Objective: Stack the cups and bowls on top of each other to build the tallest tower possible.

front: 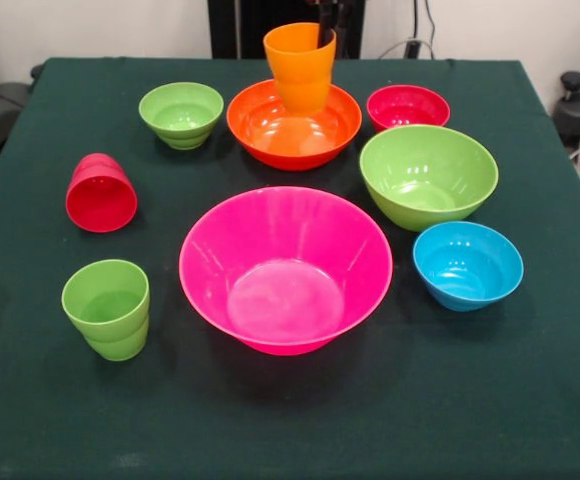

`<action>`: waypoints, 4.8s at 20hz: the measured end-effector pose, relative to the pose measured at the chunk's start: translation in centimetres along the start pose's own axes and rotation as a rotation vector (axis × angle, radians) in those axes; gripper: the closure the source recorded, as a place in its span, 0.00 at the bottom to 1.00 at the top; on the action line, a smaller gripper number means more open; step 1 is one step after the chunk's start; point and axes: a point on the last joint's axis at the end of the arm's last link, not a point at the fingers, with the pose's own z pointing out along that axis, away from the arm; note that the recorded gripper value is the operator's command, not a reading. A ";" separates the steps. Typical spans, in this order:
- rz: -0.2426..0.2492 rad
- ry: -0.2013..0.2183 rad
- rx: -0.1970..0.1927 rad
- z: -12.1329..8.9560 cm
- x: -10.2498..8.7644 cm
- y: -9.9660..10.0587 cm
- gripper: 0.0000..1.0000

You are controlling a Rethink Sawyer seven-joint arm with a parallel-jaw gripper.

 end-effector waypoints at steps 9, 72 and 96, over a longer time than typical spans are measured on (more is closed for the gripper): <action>-0.010 0.020 -0.018 1.3 0.1 1.0 1.00; 0.010 0.104 -0.051 3.2 8.0 5.1 1.00; 0.139 0.009 -0.032 4.5 -2.1 3.9 1.00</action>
